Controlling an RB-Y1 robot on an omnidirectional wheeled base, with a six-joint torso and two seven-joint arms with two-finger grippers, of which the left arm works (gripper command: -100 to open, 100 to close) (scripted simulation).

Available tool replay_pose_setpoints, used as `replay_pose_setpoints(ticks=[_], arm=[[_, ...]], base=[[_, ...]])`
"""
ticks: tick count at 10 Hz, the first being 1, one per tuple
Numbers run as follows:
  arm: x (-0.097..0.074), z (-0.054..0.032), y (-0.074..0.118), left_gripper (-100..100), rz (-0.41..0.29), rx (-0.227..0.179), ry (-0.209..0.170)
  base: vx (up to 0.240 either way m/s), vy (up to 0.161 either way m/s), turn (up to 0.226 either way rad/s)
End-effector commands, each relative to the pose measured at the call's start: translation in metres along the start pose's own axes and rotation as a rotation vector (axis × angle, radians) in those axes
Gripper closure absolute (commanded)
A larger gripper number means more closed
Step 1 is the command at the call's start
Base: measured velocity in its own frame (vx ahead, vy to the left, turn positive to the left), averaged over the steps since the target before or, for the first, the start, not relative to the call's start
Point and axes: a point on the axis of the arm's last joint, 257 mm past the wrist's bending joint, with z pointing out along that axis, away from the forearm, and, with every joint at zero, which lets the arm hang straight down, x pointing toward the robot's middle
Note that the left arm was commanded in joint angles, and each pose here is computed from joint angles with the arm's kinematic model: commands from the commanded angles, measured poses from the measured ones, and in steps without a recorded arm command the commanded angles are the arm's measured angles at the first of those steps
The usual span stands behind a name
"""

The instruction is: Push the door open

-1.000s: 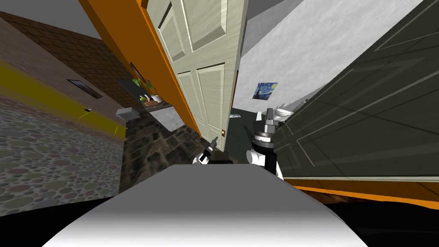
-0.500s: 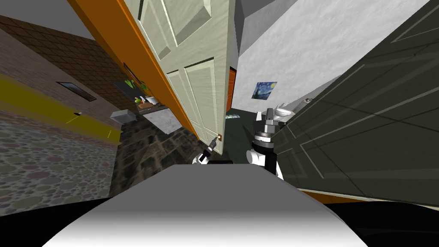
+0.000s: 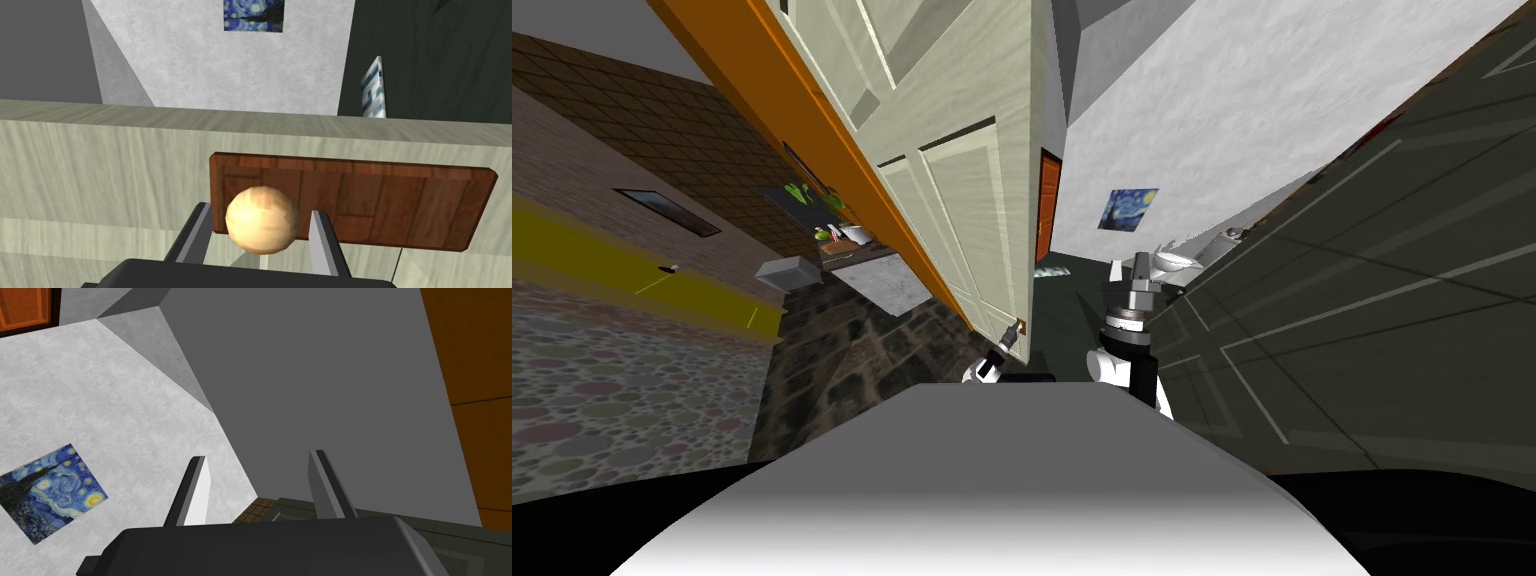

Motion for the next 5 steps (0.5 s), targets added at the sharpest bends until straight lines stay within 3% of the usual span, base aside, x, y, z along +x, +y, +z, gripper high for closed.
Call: replay_pose_setpoints(ticks=[1, 5], arm=[[-0.0003, -0.0001, 0.0001, 100, 0.0, -0.001, 0.0], [-0.0003, -0.0001, 0.0001, 100, 0.0, -0.001, 0.0]], base=[[-0.024, 0.015, -0.016], [-0.008, 0.005, 0.001]])
